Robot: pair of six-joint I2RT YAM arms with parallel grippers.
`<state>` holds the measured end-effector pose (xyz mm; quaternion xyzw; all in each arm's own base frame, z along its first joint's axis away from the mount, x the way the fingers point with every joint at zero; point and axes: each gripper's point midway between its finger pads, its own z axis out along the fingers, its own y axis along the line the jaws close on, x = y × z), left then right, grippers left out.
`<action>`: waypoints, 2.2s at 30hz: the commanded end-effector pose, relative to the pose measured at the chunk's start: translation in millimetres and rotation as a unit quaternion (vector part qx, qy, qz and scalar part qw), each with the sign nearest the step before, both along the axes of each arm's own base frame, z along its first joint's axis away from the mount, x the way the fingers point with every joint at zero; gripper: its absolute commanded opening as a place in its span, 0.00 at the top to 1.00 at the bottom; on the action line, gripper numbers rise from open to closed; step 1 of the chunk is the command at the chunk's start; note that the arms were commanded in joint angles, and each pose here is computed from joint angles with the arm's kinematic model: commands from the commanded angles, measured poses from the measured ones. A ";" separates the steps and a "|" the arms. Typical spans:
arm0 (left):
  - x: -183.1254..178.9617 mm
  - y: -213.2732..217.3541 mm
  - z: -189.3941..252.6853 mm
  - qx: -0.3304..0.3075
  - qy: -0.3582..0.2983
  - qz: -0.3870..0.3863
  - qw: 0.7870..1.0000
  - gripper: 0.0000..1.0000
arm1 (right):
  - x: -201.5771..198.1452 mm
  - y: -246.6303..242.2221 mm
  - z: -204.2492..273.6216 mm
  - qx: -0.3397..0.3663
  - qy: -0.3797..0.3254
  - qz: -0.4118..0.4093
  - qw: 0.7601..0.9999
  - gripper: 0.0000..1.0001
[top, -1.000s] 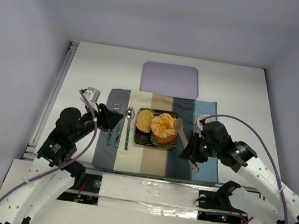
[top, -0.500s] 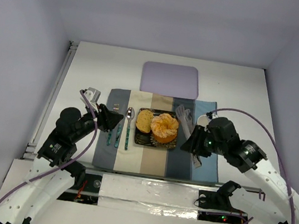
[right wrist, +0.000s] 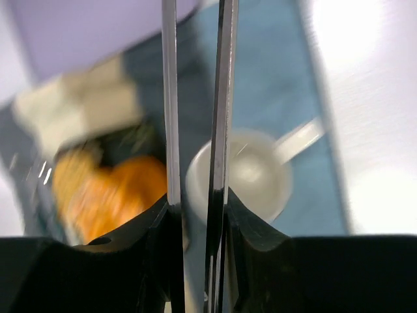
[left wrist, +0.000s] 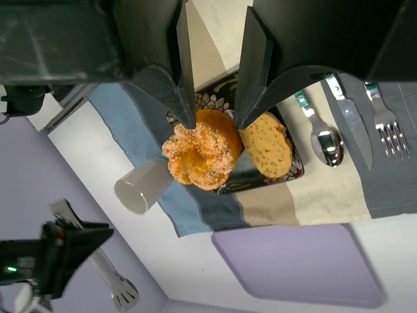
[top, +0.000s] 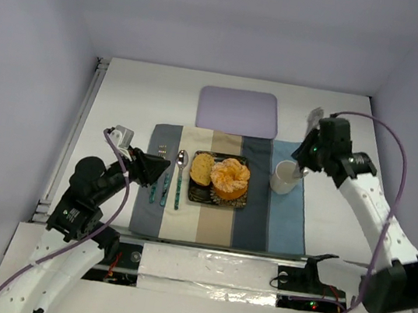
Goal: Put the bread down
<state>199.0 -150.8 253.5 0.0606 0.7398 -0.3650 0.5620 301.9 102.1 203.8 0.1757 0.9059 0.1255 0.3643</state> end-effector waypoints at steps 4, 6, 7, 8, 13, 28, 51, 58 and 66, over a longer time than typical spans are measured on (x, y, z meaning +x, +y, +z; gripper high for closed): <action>-6.9 3.6 24.2 -0.019 -0.053 0.003 0.998 0.72 | 86.3 -101.2 -0.3 -0.028 -0.029 -0.133 0.990 0.66; -10.7 5.0 29.4 -0.024 -0.063 0.004 0.998 0.72 | 107.0 -127.4 -18.8 -0.010 -0.009 -0.167 0.986 0.66; -10.8 5.6 30.1 -0.024 -0.064 0.006 0.998 0.72 | 114.5 -134.2 -25.8 -0.011 -0.001 -0.174 0.985 0.66; -12.7 4.3 31.1 -0.025 -0.066 0.002 0.998 0.72 | 121.2 -142.2 -29.9 -0.017 0.003 -0.181 0.983 0.66; -17.1 2.5 32.9 -0.027 -0.070 -0.005 0.997 0.72 | 138.9 -167.6 -84.3 -0.100 0.074 -0.147 0.981 0.66; -16.2 -1.2 28.0 -0.022 -0.057 -0.009 0.998 0.72 | 150.2 -195.5 -150.1 -0.209 0.134 -0.082 0.965 0.44; -13.7 -1.9 26.2 -0.014 -0.056 -0.009 0.998 0.34 | 170.3 -132.1 57.2 -0.015 -0.154 -0.149 0.977 0.19; -9.6 3.5 25.8 -0.014 -0.055 0.011 0.998 0.21 | 52.1 5.0 121.9 0.157 -0.282 0.044 0.945 1.00; -9.0 3.1 25.1 -0.014 -0.058 0.010 0.998 0.20 | -52.4 80.3 111.8 0.241 -0.256 0.222 0.910 1.00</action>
